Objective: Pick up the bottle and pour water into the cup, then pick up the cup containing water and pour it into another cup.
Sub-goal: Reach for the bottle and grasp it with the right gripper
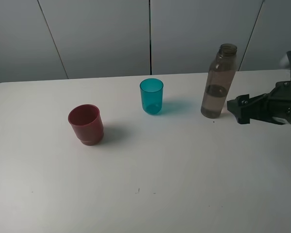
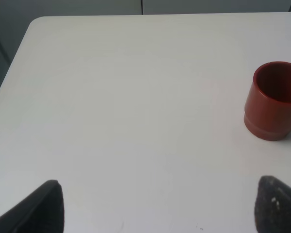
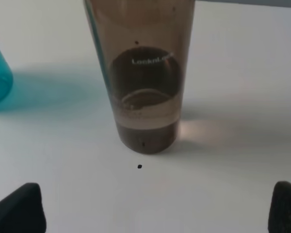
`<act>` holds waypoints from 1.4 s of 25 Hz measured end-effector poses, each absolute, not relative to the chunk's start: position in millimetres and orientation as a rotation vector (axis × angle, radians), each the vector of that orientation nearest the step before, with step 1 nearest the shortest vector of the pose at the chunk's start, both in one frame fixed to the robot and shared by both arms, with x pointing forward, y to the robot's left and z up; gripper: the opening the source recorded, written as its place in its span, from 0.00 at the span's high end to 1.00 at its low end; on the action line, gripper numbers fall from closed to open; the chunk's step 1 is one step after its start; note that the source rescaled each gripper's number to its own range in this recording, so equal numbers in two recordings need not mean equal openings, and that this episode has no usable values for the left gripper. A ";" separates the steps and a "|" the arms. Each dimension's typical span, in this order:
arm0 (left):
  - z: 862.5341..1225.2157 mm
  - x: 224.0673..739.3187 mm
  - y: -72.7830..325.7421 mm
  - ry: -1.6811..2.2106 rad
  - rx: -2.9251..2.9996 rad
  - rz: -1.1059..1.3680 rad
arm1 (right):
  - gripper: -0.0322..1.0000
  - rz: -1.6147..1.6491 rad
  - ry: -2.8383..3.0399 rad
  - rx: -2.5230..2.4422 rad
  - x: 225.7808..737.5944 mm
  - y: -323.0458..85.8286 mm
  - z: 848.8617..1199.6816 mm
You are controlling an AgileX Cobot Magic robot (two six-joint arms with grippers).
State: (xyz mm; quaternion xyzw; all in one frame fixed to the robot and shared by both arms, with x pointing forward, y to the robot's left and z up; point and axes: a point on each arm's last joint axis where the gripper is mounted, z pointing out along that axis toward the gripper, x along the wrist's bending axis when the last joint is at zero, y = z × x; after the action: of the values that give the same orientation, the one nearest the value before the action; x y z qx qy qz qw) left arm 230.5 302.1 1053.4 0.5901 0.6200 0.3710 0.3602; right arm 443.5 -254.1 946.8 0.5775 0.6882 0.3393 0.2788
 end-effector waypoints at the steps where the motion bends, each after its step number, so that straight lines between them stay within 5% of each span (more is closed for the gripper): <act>1: 1053.4 230.5 302.1 1.598 1.521 0.956 | 0.00 0.902 1.851 1.543 446.5 -253.6 942.3; 20: 1053.4 230.5 302.1 1.598 1.521 0.956 | 0.00 1.049 1.776 1.391 486.0 -240.9 865.4; 35: 1053.4 230.5 302.1 1.598 1.521 0.956 | 0.00 1.125 1.641 1.347 536.4 -232.3 870.3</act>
State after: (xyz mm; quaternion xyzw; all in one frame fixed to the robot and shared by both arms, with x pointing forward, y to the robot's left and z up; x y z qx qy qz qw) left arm 230.5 302.1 1053.4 0.5901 0.6200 0.3710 0.3602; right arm 536.4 -232.3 870.3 0.5229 0.6368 0.4367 0.3611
